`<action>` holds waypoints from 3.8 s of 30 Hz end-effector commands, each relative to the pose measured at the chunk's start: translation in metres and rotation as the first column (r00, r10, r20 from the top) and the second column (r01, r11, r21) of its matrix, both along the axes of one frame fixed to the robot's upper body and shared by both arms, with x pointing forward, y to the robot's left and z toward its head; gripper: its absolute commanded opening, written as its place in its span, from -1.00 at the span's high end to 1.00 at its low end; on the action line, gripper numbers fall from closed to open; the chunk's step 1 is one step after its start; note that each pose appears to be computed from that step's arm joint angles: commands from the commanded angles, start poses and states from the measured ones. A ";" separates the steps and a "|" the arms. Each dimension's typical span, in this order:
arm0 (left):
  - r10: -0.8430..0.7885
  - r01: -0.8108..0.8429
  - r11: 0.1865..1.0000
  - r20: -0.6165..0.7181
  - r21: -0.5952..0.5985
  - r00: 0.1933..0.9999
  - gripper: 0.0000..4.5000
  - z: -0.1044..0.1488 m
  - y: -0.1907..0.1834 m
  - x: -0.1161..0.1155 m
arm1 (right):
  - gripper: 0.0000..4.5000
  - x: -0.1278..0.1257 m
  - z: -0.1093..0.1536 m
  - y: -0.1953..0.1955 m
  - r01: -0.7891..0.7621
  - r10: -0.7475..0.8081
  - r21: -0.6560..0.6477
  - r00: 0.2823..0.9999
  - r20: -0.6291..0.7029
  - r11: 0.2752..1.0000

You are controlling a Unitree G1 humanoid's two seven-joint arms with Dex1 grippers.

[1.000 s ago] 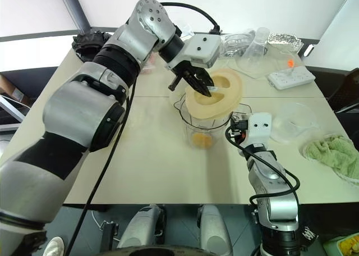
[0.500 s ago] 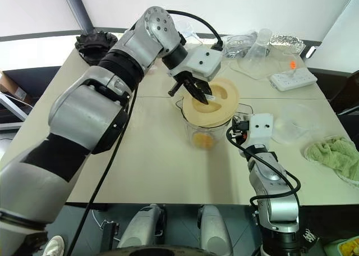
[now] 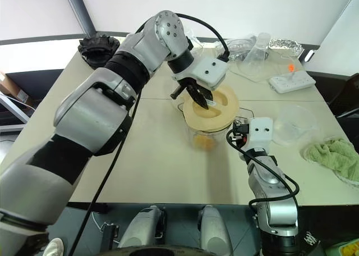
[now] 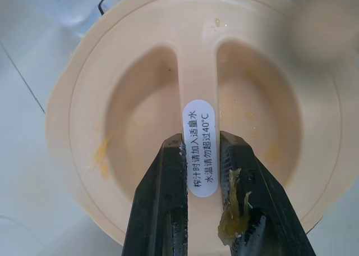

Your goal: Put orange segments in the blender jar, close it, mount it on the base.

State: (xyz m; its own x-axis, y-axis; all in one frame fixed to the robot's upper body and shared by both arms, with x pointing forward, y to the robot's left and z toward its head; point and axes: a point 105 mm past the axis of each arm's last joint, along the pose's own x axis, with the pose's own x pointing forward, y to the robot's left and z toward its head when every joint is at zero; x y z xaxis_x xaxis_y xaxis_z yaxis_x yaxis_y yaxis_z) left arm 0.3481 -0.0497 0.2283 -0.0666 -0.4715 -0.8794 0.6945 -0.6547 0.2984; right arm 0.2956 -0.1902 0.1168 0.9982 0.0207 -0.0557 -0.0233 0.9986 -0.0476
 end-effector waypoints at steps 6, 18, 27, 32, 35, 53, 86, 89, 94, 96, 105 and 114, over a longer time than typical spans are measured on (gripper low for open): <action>0.046 -0.032 0.978 -0.060 0.207 0.997 0.90 -0.057 0.020 0.001 | 0.55 -0.013 0.028 -0.004 0.048 -0.047 -0.010 0.992 0.115 0.999; 0.185 -0.161 0.973 -0.142 0.164 0.973 0.90 -0.062 0.013 0.001 | 0.55 -0.013 0.032 -0.009 0.060 -0.058 -0.020 0.991 0.120 0.998; 0.429 -0.445 0.896 -0.286 0.009 0.857 0.90 -0.047 -0.007 0.010 | 0.55 -0.004 0.033 -0.006 0.039 -0.034 -0.036 0.991 0.129 0.999; 0.522 -0.534 0.845 -0.264 0.029 0.811 0.90 -0.050 -0.004 0.016 | 0.55 -0.002 0.035 -0.007 0.040 -0.034 -0.038 0.990 0.140 0.998; 0.550 -0.561 0.827 -0.265 0.039 0.792 0.90 -0.050 -0.005 0.016 | 0.55 -0.001 0.034 -0.007 0.040 -0.035 -0.037 0.990 0.139 0.999; 0.647 -0.673 0.737 -0.359 0.064 0.673 0.90 -0.041 -0.011 0.012 | 0.55 0.007 0.033 0.000 -0.015 0.027 -0.089 0.991 0.134 0.996; 0.266 -0.728 0.439 -0.698 -0.526 0.665 -0.76 0.114 -0.012 0.025 | 0.55 0.007 0.028 0.010 -0.063 0.076 -0.104 0.990 0.122 0.993; 0.233 -0.744 0.382 -0.722 -0.548 0.651 -0.76 0.123 -0.005 0.027 | 0.55 0.008 0.029 0.010 -0.068 0.080 -0.102 0.989 0.122 0.992; 0.232 -0.679 0.293 -0.638 -0.674 0.734 -0.76 0.120 0.034 0.034 | 0.55 0.013 0.038 0.010 -0.071 0.083 -0.081 0.985 0.149 0.994; 0.294 -0.682 0.175 -0.623 -0.710 0.725 -0.76 0.107 0.070 0.047 | 0.55 0.015 0.048 0.011 -0.069 0.082 -0.075 0.981 0.177 0.995; 0.493 -0.659 0.022 -0.565 -0.752 0.661 -0.76 0.040 0.156 0.019 | 0.55 0.022 0.099 0.013 -0.072 0.081 -0.040 0.956 0.281 0.997; 0.560 -0.703 -0.160 -0.650 -0.693 0.514 -0.76 -0.005 0.173 -0.001 | 0.55 0.035 0.185 0.010 -0.107 0.121 -0.057 0.915 0.386 0.993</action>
